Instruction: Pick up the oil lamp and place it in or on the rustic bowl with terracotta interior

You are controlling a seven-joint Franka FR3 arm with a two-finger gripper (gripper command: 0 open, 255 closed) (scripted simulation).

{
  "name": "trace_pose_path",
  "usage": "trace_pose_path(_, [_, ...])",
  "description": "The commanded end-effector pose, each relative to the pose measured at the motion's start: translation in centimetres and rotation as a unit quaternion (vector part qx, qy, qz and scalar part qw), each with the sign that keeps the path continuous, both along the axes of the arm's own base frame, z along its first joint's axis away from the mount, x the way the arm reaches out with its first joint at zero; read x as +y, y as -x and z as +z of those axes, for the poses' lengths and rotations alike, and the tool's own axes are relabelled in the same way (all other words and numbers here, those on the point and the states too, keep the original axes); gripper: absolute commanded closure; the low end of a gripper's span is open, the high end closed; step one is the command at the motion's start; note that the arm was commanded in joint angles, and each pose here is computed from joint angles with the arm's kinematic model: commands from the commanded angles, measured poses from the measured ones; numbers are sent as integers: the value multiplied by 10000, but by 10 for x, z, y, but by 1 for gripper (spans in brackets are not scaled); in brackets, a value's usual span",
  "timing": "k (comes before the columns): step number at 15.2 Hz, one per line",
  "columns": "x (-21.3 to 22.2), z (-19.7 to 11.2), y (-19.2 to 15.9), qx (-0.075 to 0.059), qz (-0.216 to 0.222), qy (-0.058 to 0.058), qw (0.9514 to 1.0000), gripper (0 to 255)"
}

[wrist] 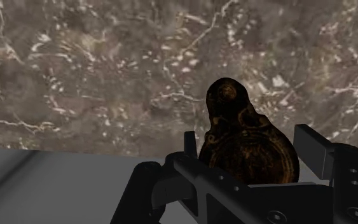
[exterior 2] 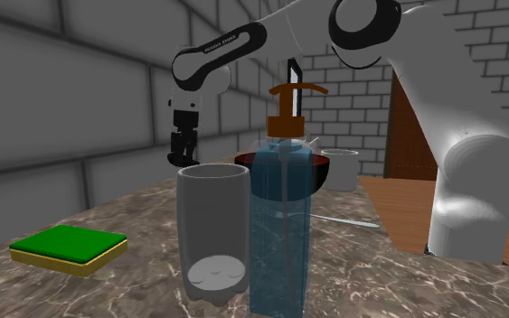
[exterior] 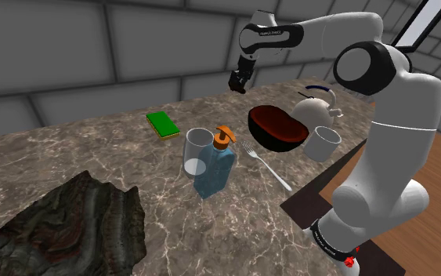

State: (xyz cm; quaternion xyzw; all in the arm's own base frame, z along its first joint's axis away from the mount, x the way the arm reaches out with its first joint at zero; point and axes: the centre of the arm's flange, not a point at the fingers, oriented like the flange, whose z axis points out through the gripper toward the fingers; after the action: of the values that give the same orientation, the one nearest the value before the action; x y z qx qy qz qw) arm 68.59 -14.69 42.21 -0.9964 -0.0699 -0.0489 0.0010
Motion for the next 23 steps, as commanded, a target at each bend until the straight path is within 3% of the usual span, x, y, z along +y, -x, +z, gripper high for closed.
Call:
trace_pose_path(1, [-1,11,-1,2,0,0,10000,255])
trace_pose_path(23, [-1,127,-1,2,0,0,10000,255])
